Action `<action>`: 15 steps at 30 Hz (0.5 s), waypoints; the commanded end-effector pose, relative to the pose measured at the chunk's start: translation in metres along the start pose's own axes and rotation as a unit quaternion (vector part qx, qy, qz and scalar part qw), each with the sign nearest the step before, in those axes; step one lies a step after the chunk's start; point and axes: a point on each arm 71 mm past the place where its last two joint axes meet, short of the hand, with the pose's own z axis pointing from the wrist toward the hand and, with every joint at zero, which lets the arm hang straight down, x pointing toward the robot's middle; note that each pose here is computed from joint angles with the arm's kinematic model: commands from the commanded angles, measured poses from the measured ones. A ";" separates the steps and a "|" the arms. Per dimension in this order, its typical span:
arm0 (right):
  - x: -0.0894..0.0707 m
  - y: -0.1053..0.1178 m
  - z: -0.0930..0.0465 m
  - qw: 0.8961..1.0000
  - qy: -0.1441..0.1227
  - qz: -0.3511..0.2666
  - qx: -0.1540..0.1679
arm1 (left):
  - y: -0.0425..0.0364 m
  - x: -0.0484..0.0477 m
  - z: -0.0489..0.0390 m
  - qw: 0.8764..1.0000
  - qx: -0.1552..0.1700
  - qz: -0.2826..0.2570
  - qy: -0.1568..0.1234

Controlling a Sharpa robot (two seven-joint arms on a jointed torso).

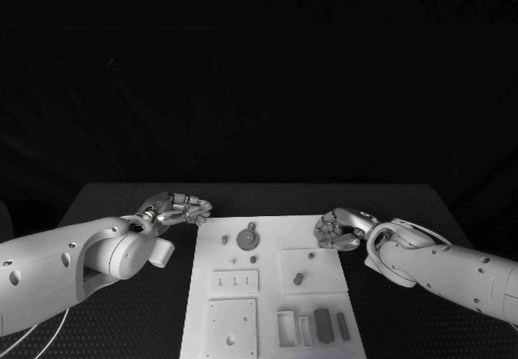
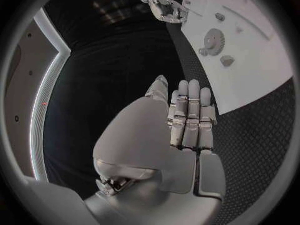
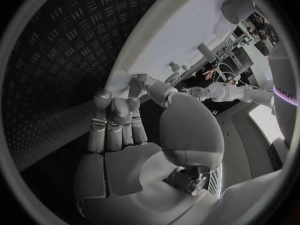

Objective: Assemble the parts on the task board

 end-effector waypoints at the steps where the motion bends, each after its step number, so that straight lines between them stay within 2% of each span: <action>1: -0.009 0.007 0.005 1.000 -0.006 -0.023 0.010 | 0.0007 0.0068 0.0011 0.999 -0.013 0.022 0.031; 4: -0.019 0.017 0.009 0.999 -0.003 -0.042 0.010 | 0.0011 0.0108 0.0032 0.998 -0.023 0.041 0.034; 9: -0.032 0.039 0.016 0.997 -0.008 -0.074 -0.007 | 0.0017 0.0205 0.0068 0.994 -0.052 0.072 0.059; 15: -0.039 0.070 0.021 0.996 -0.016 -0.088 -0.027 | 0.0006 0.0340 0.0143 0.993 -0.064 0.083 0.058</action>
